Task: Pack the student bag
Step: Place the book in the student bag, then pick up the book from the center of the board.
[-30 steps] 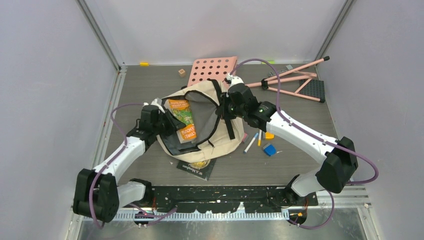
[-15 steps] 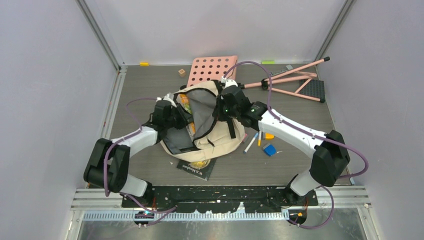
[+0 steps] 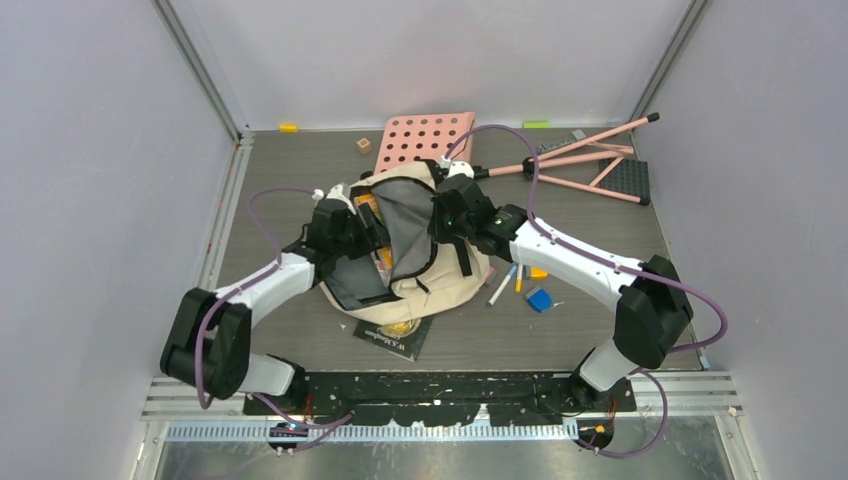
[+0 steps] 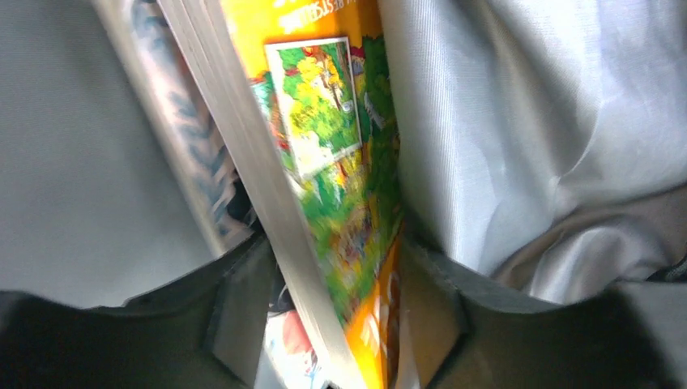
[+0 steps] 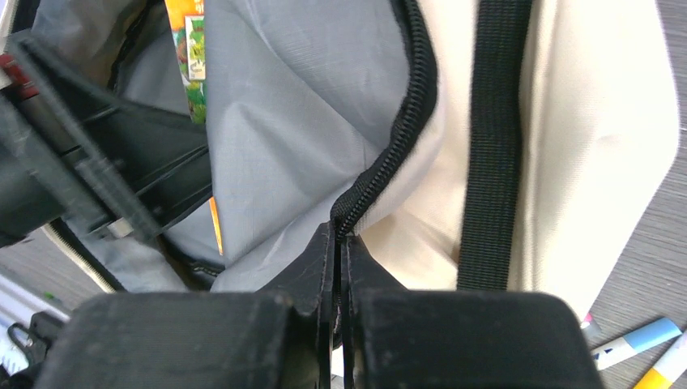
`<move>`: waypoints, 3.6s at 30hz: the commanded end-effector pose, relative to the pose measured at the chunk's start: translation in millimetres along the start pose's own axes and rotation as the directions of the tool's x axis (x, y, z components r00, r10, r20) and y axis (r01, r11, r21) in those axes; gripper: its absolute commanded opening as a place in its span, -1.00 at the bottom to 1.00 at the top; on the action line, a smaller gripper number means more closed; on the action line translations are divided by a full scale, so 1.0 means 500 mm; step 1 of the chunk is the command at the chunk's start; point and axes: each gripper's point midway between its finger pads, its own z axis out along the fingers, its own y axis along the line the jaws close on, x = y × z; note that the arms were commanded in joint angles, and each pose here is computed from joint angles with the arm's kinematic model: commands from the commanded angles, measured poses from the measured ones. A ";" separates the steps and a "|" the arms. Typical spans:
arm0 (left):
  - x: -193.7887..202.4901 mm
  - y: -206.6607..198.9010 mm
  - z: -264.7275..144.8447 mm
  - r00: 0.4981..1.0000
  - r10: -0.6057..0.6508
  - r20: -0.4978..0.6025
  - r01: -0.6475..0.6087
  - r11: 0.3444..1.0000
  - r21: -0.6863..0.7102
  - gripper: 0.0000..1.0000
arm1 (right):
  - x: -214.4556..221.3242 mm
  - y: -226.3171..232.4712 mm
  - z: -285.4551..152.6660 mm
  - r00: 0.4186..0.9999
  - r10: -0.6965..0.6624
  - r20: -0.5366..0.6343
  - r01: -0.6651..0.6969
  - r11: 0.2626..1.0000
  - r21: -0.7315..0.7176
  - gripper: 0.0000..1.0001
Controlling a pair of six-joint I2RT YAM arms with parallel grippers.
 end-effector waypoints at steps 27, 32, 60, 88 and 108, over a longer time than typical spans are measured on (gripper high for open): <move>0.314 0.073 -0.333 0.897 0.193 -0.398 -0.245 0.966 -0.083 0.56 | 0.192 -0.048 -0.179 0.966 0.258 -0.023 -0.259 0.965 -0.044 0.48; 0.317 0.125 -0.332 0.918 0.167 -0.360 -0.246 0.951 -0.186 0.56 | 0.280 -0.020 -0.172 0.944 0.322 -0.067 -0.328 0.938 -0.109 0.45; 0.342 0.096 -0.208 0.916 0.302 -0.263 -0.307 0.952 0.024 0.35 | 0.405 0.002 -0.110 0.962 0.252 -0.108 -0.257 0.966 -0.037 0.45; 0.424 0.071 -0.200 0.952 0.086 -0.293 -0.086 0.996 0.013 0.33 | 0.421 -0.132 -0.133 0.945 0.165 -0.281 -0.196 0.977 -0.086 0.82; 0.449 0.094 -0.172 0.959 -0.002 -0.284 0.001 1.000 -0.002 0.20 | 0.444 -0.040 -0.077 0.807 0.348 -0.476 -0.525 0.793 -0.309 0.53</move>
